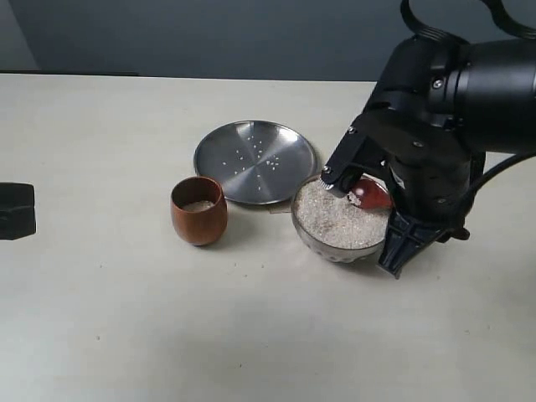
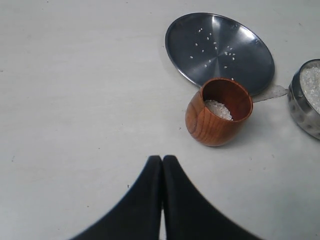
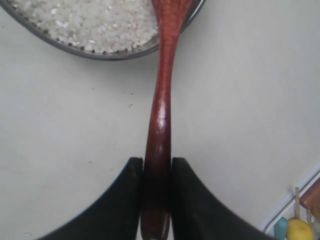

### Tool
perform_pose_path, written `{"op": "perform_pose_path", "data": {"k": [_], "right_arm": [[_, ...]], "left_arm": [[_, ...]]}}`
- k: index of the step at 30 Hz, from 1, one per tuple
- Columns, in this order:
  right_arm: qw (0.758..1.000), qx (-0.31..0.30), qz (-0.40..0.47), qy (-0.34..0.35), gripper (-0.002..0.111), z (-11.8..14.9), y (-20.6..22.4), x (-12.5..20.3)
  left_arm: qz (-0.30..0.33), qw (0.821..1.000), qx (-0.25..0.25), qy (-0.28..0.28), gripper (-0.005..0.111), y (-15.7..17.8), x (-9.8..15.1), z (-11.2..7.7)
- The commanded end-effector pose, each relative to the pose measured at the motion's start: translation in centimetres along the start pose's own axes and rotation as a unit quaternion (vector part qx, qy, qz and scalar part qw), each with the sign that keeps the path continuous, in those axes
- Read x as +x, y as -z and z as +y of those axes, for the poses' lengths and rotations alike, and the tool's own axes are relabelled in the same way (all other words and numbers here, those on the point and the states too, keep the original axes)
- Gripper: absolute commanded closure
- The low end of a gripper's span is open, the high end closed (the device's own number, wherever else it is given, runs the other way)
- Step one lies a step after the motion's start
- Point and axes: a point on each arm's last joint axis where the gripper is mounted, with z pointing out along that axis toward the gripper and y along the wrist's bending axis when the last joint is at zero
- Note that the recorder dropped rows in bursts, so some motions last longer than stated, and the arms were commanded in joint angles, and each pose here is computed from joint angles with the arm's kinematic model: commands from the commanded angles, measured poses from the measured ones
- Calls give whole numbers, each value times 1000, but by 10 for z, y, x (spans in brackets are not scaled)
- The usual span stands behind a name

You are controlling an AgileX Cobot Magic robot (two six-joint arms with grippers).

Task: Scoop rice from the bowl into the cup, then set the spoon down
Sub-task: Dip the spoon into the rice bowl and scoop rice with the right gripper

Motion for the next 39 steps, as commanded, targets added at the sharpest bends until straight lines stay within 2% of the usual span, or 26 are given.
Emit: {"op": "perform_pose_path", "data": {"k": [1, 30, 39], "right_arm": [[1000, -13, -8, -13, 109, 0, 6, 2], [998, -58, -15, -28, 109, 13, -6, -11], [998, -40, -24, -40, 109, 7, 1, -6]], "left_arm": [[-1, 1000, 5, 4, 106, 0, -1, -1], [-3, 1000, 3, 2, 106, 0, -1, -1], [-2, 1000, 3, 2, 106, 0, -1, -1]]}}
